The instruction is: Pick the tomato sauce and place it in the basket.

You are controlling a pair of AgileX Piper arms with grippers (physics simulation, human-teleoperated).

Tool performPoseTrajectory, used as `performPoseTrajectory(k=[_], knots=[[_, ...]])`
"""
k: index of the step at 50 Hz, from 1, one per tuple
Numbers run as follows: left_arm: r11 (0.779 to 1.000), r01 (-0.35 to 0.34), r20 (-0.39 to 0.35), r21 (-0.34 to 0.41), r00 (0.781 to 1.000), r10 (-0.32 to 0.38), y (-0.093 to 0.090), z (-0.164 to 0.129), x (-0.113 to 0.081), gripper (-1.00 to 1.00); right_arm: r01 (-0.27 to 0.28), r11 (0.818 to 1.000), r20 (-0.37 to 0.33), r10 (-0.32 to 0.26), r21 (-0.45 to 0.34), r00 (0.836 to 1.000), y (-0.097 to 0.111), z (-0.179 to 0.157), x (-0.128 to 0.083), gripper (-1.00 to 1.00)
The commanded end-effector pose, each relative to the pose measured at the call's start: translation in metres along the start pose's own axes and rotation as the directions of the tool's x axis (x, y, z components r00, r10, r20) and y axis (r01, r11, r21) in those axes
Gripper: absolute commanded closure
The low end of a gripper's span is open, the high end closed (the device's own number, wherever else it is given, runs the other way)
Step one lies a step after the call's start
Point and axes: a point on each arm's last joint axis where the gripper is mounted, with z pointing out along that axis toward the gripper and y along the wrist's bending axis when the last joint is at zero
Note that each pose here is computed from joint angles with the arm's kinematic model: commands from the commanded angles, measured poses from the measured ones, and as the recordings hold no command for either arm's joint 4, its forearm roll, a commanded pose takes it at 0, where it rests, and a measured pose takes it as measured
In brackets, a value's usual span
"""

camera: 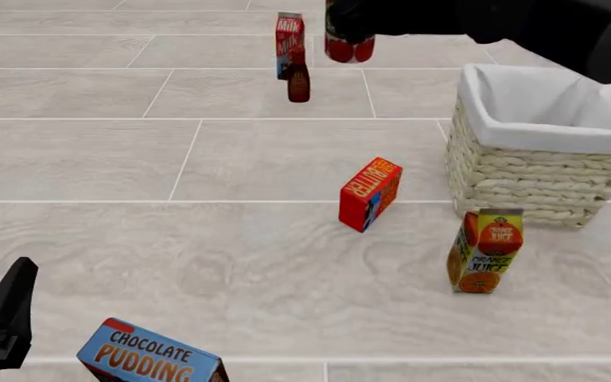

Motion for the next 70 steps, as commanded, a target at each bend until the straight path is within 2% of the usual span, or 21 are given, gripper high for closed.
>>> performPoseTrajectory(k=[1,22,29,39,49,70], knots=[[1.0,0.0,0.0,0.0,1.0,0.0,0.0,0.0,0.0,-1.0,-0.027,0.998,0.025,0.026,0.06,0.999,-0.024,-0.01,-0.005,1.0],[1.0,0.0,0.0,0.0,1.0,0.0,0.0,0.0,0.0,-1.0,-0.057,0.985,0.051,0.049,0.162,0.997,-0.063,-0.029,-0.003,1.0],[1.0,0.0,0.0,0.0,1.0,0.0,0.0,0.0,0.0,-1.0,-0.063,0.981,0.052,0.054,0.181,0.997,-0.07,-0.032,0.001,1.0],[1.0,0.0,0.0,0.0,1.0,0.0,0.0,0.0,0.0,-1.0,-0.084,0.967,0.061,0.071,0.241,0.996,-0.091,-0.042,0.007,1.0],[1.0,0.0,0.0,0.0,1.0,0.0,0.0,0.0,0.0,-1.0,-0.08,0.955,0.059,0.066,0.286,0.996,-0.107,-0.052,0.008,1.0],[1.0,0.0,0.0,0.0,1.0,0.0,0.0,0.0,0.0,-1.0,-0.112,0.926,0.056,0.099,0.361,0.994,-0.126,-0.073,0.037,1.0]])
